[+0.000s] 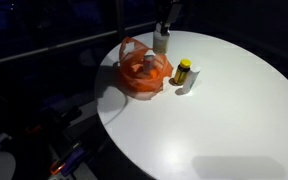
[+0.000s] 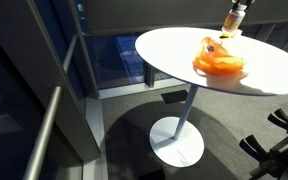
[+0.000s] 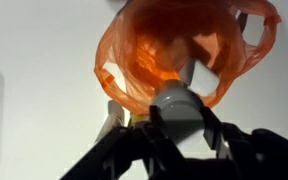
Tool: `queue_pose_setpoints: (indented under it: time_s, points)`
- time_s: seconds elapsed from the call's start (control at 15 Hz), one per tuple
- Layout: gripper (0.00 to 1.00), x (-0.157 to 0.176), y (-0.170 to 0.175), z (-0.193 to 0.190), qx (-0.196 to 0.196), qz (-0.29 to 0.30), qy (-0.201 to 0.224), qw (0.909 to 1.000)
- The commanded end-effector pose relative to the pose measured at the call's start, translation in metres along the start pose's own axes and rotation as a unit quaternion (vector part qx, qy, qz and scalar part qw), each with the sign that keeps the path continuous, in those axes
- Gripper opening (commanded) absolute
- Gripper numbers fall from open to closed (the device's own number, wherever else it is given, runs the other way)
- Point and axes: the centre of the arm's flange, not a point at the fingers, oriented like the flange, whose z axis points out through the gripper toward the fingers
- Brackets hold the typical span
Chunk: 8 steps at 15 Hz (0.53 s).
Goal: Remove the white bottle from the plastic bag
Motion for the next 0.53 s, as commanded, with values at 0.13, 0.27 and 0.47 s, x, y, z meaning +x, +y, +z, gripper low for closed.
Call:
queue_pose_setpoints:
  time_s: [0.13, 0.27, 0.47]
  points:
    - [0.19, 0.023, 0.044, -0.001, 0.010, 0.058, -0.009, 0.9982]
    - [0.19, 0.031, 0.060, 0.005, 0.013, 0.076, -0.011, 0.9970]
    - [0.19, 0.043, 0.080, 0.018, 0.016, 0.100, -0.023, 0.9946]
